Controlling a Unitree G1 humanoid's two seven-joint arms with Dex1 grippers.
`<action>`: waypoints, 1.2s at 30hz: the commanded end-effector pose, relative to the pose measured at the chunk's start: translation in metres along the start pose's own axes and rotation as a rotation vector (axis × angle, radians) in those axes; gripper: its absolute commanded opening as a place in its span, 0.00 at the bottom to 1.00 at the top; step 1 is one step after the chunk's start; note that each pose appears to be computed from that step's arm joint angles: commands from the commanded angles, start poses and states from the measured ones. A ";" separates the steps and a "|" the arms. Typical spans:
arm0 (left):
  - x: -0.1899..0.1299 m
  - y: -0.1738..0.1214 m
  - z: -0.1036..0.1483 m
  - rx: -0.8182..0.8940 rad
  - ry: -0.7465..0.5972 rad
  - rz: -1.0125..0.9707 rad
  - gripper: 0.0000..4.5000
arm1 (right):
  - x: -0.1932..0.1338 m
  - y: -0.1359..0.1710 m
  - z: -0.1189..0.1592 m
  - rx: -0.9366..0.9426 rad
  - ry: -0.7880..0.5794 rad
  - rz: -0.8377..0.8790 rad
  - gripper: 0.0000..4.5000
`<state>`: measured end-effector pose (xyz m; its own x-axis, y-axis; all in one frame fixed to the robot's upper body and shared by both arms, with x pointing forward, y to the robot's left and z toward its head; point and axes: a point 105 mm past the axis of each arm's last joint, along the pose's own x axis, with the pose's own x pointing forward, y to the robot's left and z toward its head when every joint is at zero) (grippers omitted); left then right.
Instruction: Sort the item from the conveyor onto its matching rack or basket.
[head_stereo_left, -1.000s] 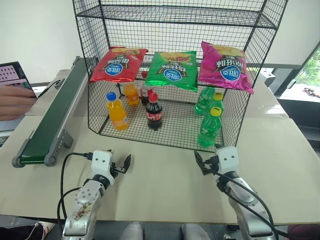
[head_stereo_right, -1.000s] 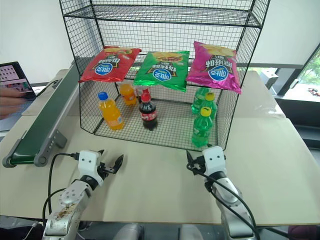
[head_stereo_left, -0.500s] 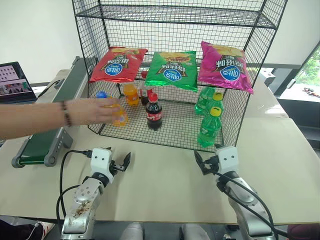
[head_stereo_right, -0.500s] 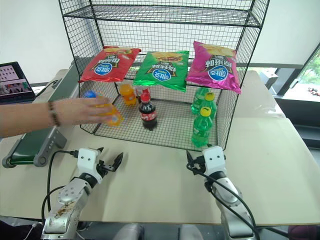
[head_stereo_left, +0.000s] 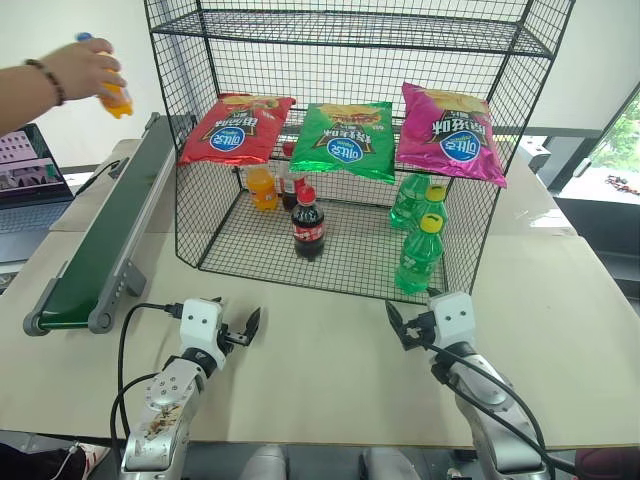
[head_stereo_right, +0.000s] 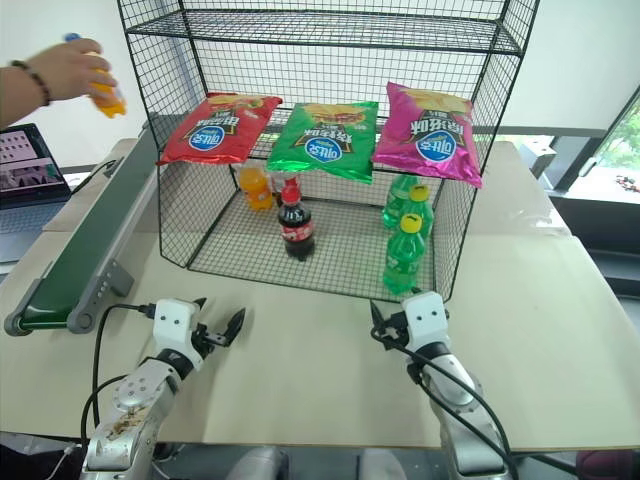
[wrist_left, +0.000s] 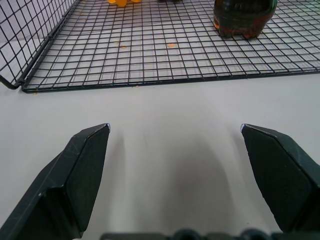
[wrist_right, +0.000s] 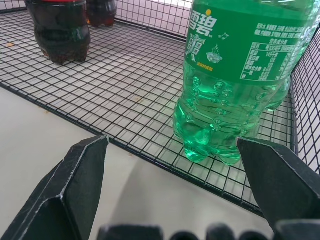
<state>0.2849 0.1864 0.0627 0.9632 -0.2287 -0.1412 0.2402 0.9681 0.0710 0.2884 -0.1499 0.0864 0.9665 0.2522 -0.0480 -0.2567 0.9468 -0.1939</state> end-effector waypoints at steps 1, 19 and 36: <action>-0.001 0.000 0.016 0.015 -0.069 -0.006 0.99 | 0.000 0.001 0.014 -0.014 -0.055 0.007 1.00; -0.033 0.039 0.048 -0.024 -0.182 0.097 0.99 | 0.009 0.007 0.033 0.005 -0.095 0.158 1.00; -0.139 0.128 0.103 -0.050 -0.346 0.525 0.99 | 0.000 0.080 0.138 0.068 -0.285 1.037 1.00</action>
<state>0.2012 0.3199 0.1826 0.9561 0.2213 0.1918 -0.2244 0.9745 -0.0058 0.2794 -0.0584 0.1928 0.3520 0.9351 0.0404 -0.9272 0.3543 -0.1219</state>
